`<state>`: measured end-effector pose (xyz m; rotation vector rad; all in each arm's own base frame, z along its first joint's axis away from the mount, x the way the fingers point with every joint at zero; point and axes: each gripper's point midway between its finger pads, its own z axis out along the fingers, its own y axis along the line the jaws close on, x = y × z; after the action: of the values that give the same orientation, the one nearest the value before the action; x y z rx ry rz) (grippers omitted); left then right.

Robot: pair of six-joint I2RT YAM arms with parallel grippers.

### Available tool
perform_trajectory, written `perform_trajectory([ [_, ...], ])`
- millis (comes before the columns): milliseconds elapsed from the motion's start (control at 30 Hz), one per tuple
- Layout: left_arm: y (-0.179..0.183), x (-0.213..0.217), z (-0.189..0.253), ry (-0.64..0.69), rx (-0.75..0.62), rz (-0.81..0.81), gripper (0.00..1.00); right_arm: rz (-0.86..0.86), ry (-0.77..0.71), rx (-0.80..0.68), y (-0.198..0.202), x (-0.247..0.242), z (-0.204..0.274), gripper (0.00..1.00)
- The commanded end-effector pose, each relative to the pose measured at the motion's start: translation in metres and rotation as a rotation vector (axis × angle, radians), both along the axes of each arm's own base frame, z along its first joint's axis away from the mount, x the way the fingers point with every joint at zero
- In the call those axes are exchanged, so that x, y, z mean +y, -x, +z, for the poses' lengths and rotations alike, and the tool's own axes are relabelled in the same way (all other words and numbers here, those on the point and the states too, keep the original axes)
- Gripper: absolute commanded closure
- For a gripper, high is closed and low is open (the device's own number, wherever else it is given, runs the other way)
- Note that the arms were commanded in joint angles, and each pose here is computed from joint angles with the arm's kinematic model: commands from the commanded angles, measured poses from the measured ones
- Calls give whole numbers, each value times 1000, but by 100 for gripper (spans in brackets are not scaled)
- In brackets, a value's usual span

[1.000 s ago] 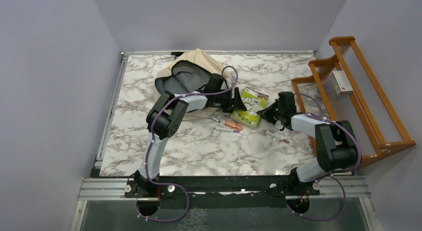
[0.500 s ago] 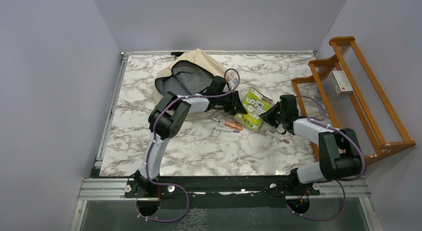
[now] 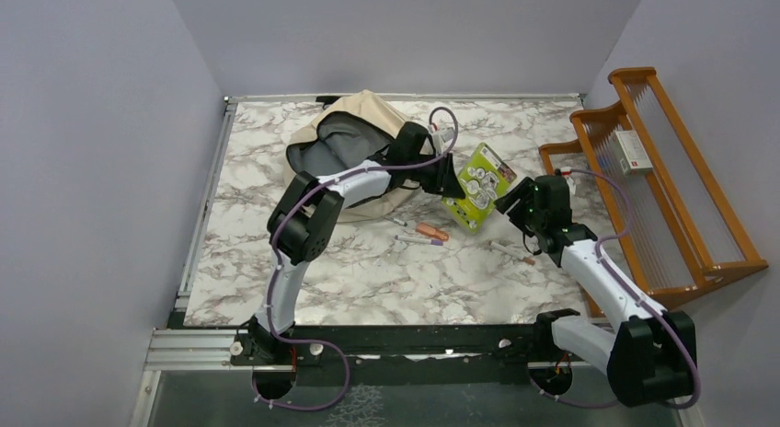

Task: Pack the student bag
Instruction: Pick up the book from the center of the board.

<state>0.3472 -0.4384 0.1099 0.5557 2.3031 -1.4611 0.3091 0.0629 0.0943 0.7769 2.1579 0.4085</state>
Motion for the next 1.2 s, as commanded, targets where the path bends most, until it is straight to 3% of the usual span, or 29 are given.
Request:
perform_trajectory([
  [0, -17, 9, 91, 29, -327, -5, 100, 37, 126, -119, -5, -13, 49, 31],
  [267, -25, 67, 148, -144, -647, 101, 100, 264, 154, -424, -25, 17, 135, 27],
  [500, -24, 158, 205, -334, -885, 391, 100, 524, 107, -702, -42, 65, 202, 27],
  [667, 3, 190, 223, -401, -990, 353, 100, 750, 71, -774, -49, 99, 235, 27],
  [733, 17, 195, 223, -401, -1010, 306, 100, 902, 99, -873, -43, 116, 253, 27],
  [1000, 57, 199, 223, -337, -1031, 189, 100, 1383, 147, -1193, 4, 152, 315, 26],
  [1167, 78, 188, 221, -258, -1027, 81, 100, 1549, 273, -1301, 18, 172, 329, 25],
])
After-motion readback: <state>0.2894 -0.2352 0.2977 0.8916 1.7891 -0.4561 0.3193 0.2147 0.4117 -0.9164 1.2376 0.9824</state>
